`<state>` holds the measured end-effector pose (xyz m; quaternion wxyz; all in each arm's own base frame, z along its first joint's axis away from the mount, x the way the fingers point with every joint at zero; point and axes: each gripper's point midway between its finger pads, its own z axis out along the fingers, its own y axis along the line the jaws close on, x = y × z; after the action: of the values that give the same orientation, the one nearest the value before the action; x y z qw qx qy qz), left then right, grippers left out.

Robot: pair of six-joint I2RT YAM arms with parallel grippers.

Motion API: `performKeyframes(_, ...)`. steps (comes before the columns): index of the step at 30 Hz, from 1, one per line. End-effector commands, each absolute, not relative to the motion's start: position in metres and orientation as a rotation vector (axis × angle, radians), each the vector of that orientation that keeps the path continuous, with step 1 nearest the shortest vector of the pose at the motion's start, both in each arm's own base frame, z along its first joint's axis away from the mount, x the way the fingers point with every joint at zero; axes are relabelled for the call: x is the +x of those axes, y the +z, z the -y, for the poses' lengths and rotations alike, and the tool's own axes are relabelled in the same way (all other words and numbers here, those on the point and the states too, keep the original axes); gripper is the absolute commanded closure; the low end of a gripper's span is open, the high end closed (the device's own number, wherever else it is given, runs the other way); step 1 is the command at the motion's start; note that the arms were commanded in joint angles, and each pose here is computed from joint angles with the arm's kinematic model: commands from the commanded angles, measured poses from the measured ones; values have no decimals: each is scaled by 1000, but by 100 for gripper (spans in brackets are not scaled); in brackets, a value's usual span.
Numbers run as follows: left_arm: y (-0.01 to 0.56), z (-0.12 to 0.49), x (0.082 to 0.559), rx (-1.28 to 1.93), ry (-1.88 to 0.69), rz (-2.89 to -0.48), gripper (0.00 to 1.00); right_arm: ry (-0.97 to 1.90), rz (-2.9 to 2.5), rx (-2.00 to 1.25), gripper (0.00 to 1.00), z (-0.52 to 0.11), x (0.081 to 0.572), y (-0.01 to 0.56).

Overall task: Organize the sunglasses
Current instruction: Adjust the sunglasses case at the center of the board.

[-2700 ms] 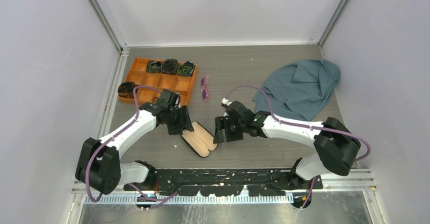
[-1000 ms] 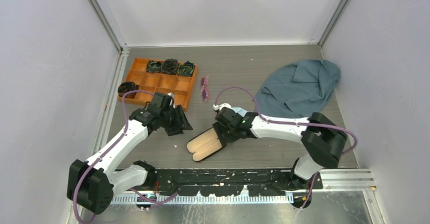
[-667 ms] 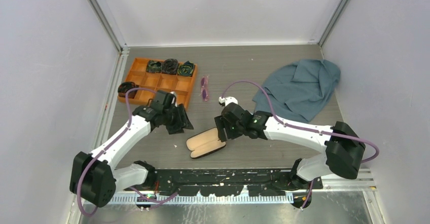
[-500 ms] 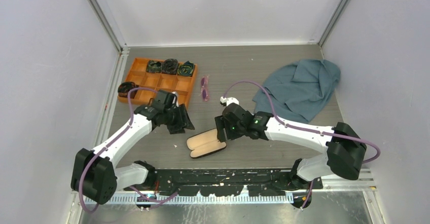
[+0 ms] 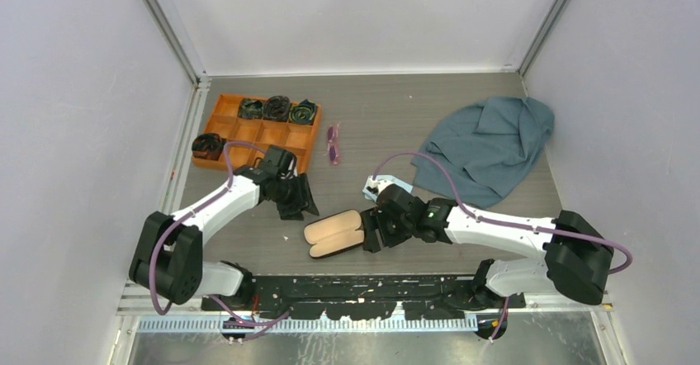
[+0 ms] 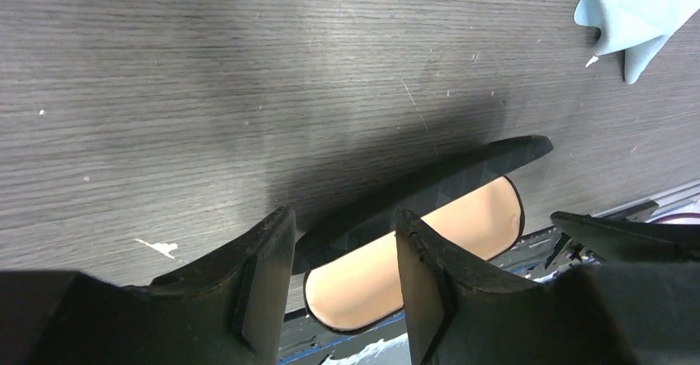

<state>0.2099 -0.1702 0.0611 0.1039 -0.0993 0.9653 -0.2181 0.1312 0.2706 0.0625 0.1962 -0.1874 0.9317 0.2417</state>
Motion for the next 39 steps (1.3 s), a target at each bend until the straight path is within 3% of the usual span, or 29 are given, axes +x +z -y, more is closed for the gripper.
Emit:
performKeyframes(1,71,180,227,-257,-702,-2777,51,806,-2587,-647,29,-289,121,66)
performKeyframes(12,48,188,190,-299,-765,-2854,53,737,-2646,-526,29,-302,149,32)
performKeyframes(22,61,201,169,-265,-821,-2839,53,744,-2624,-209,28,-278,203,41)
performKeyframes(39,84,193,181,-244,-740,-2772,53,674,-2557,-189,28,-258,213,77)
